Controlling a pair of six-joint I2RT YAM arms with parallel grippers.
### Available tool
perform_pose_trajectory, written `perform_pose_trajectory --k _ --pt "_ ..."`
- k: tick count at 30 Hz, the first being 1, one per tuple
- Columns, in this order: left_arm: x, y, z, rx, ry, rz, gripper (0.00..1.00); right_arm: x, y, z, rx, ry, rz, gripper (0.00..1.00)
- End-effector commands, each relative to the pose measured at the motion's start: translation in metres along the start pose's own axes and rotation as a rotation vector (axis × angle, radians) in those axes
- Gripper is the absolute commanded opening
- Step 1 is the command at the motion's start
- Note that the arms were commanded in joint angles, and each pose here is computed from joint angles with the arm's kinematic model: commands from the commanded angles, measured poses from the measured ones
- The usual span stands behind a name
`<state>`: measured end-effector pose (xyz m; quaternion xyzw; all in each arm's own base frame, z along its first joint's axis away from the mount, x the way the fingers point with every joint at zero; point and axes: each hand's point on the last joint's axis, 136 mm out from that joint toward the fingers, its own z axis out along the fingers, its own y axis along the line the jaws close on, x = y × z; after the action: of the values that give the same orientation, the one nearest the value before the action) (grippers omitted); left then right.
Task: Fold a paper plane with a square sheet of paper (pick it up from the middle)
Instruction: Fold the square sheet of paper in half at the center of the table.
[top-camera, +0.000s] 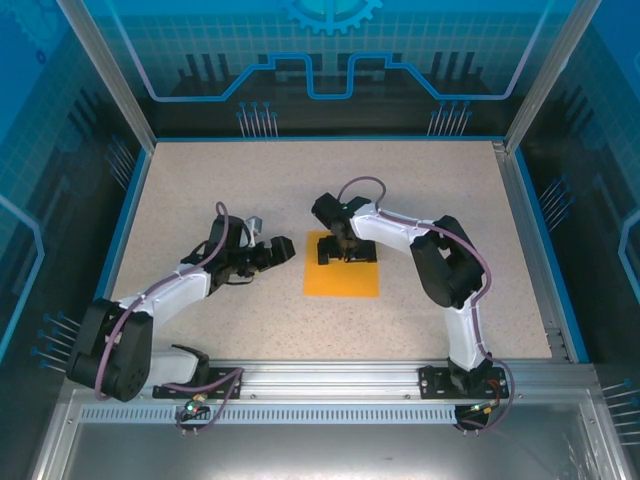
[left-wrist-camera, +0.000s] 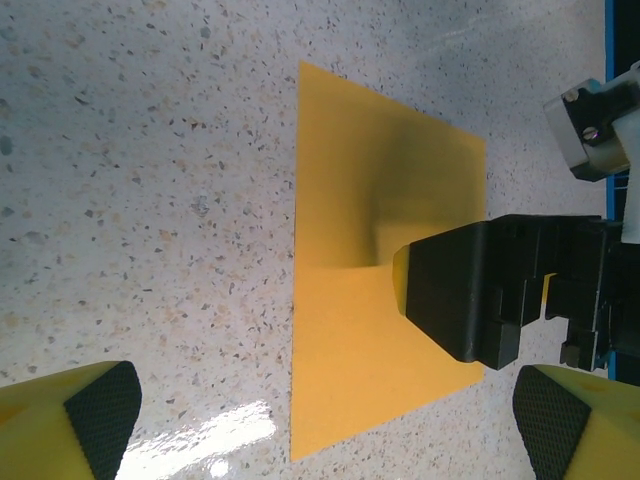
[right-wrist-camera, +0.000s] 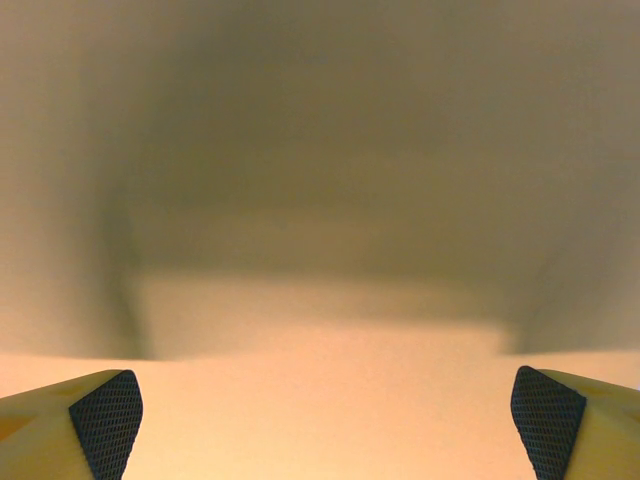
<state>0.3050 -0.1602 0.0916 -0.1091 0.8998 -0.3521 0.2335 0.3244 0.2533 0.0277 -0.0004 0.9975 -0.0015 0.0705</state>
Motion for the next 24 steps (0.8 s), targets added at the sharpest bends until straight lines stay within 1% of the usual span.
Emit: perform_pose_trajectory --k 1,4,9,16,19,24 --pt "-0.001 -0.012 0.002 0.040 0.025 -0.006 0.99 0.001 0.011 0.001 -0.025 0.023 0.032 0.99" --pt "-0.001 -0.012 0.004 0.041 0.031 -0.011 0.99 -0.001 0.015 0.002 -0.033 0.028 0.046 0.99" --pt "-0.001 -0.011 0.005 0.039 0.031 -0.012 0.99 0.005 0.011 0.015 0.007 0.058 0.062 0.99" --pt "0.001 -0.009 0.005 0.031 0.038 -0.011 0.99 0.025 -0.002 0.043 0.087 0.126 0.043 0.99" --pt "0.001 -0.009 0.005 0.030 0.039 -0.011 0.99 0.032 -0.005 0.050 0.094 0.140 0.050 0.99" --pt "0.000 -0.009 0.005 0.030 0.039 -0.010 0.99 0.035 -0.009 0.054 0.110 0.142 0.046 0.95"
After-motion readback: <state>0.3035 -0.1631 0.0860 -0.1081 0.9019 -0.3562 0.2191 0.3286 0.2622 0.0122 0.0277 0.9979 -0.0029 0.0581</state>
